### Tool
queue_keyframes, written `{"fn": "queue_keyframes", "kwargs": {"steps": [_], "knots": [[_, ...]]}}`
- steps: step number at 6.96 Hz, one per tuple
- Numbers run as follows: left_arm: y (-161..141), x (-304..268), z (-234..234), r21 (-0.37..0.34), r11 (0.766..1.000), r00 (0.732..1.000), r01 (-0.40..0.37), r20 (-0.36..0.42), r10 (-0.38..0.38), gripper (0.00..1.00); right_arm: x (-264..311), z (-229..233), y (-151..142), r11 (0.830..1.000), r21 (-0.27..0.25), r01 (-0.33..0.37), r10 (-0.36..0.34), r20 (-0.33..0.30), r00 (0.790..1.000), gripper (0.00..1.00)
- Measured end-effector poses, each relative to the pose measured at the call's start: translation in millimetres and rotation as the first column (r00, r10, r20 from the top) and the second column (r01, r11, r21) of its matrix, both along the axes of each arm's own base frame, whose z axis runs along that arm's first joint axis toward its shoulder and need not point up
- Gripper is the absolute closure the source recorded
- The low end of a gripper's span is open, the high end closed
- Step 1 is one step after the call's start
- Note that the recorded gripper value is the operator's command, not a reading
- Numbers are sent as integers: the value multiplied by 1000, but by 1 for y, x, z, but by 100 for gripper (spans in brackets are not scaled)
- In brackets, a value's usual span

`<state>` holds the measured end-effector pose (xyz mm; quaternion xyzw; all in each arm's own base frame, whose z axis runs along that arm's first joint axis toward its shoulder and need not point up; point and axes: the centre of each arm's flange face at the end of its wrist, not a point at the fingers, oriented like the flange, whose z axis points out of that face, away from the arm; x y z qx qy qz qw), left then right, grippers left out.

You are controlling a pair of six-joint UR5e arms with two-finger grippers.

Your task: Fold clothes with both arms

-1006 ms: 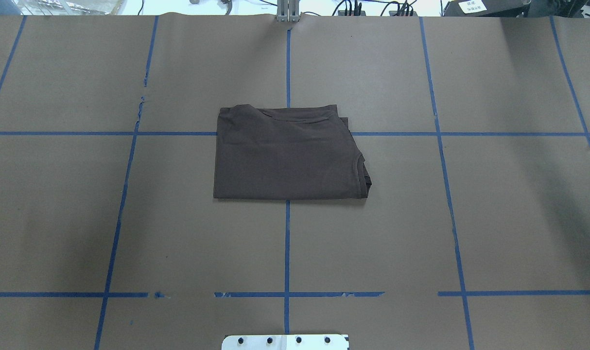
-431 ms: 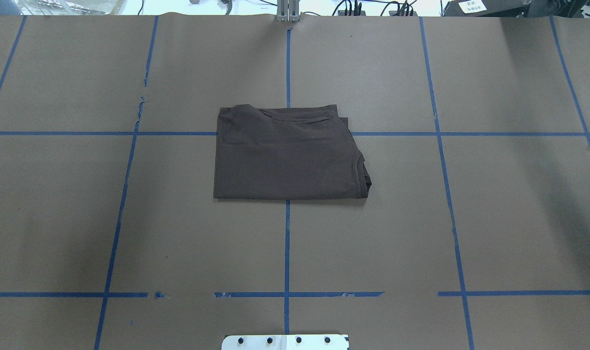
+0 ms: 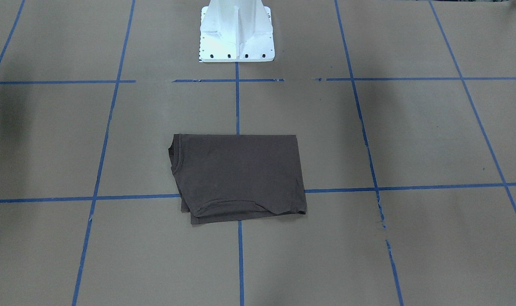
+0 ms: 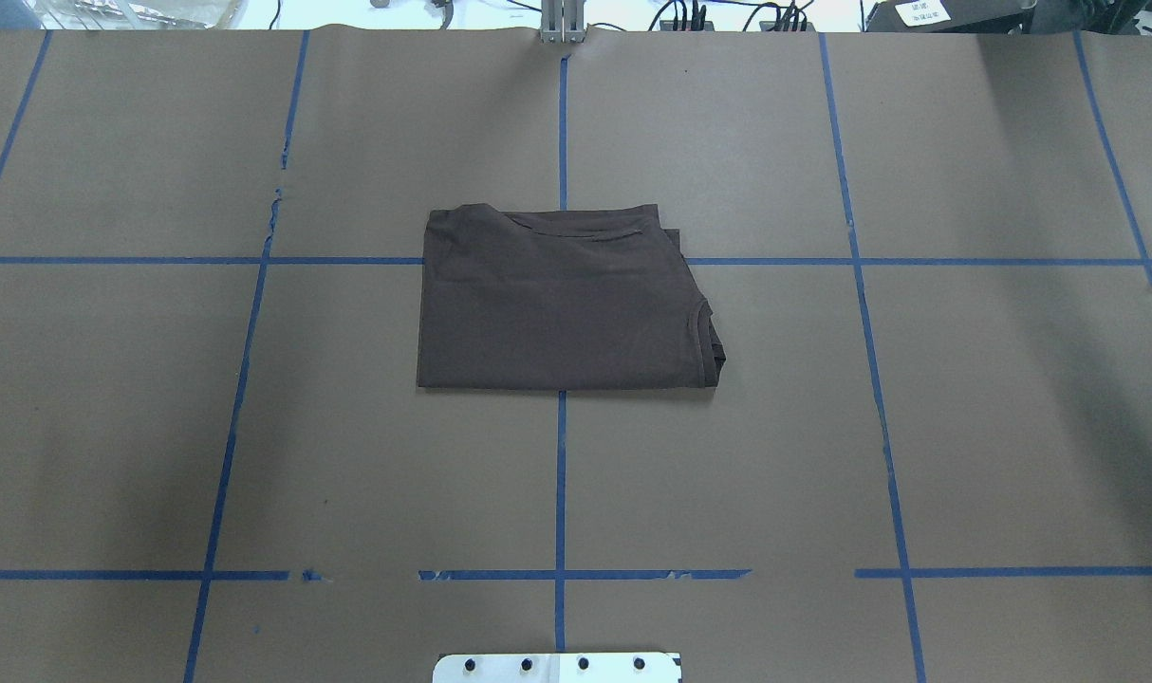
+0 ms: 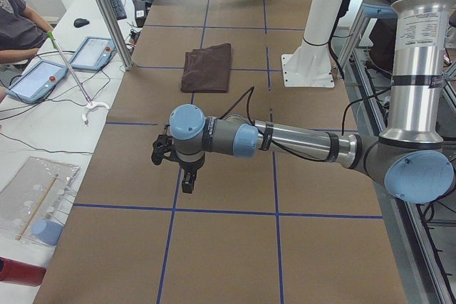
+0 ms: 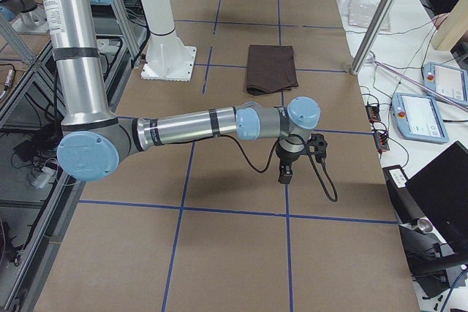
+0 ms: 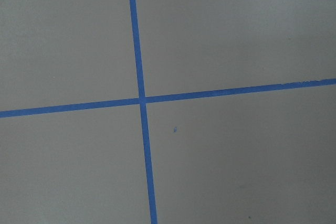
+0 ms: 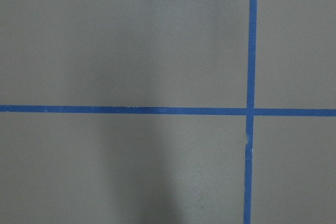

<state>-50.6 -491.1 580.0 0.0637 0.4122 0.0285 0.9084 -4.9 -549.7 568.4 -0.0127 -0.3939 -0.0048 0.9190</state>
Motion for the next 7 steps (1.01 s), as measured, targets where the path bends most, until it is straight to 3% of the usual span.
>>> {"fn": "queue_keyframes", "kwargs": {"steps": [7], "knots": [[-2,1,-4,14,1000,1000,-3,-1,3,0,-1,8,1,1000,-16,4,-4,10,1000,0]]}}
